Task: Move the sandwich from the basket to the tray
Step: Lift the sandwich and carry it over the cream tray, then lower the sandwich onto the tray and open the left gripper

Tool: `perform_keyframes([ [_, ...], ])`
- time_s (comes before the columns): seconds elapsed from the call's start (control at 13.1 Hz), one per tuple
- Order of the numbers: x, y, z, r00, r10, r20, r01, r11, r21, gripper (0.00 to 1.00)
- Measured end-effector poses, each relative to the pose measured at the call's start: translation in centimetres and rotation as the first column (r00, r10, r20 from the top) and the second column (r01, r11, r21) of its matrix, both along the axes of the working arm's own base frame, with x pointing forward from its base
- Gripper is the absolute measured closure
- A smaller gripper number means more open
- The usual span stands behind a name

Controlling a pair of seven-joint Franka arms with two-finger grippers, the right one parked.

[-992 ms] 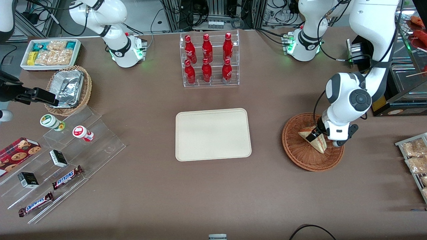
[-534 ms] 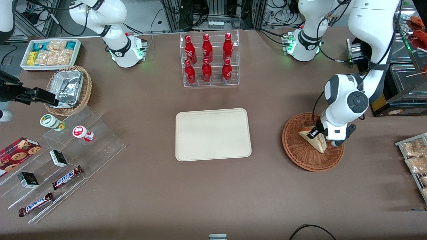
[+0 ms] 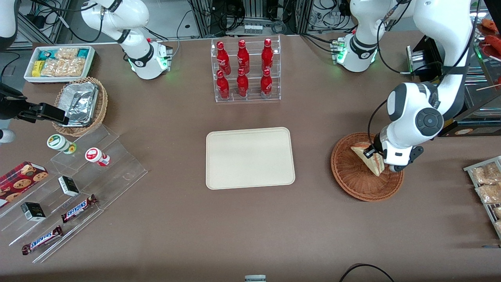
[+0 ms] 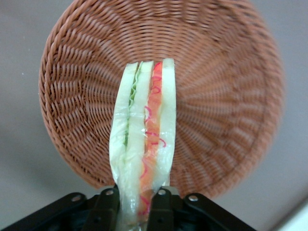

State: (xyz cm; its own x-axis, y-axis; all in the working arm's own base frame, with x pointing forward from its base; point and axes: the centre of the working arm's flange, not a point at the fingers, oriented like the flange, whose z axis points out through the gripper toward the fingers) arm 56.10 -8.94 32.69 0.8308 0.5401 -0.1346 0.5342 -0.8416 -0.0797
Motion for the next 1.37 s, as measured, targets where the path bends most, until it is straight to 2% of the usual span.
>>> perform_keyframes([
  [0.15, 0.9, -3.0, 2.9, 0.997, -0.075, 0.000, 0.075, 0.997, -0.006, 0.84],
  [0.31, 0.9, -6.4, 3.1, 0.986, -0.166, 0.001, 0.166, 0.986, -0.013, 0.84],
  [0.69, -1.5, -19.3, 1.2, 0.925, -0.380, -0.003, 0.380, 0.925, -0.022, 0.84],
  [1.07, -3.2, -30.1, -1.2, 0.900, -0.435, 0.008, 0.436, 0.900, -0.018, 0.84],
  [1.37, -4.9, -38.0, -3.5, 0.908, -0.419, 0.027, 0.419, 0.908, -0.014, 0.84],
])
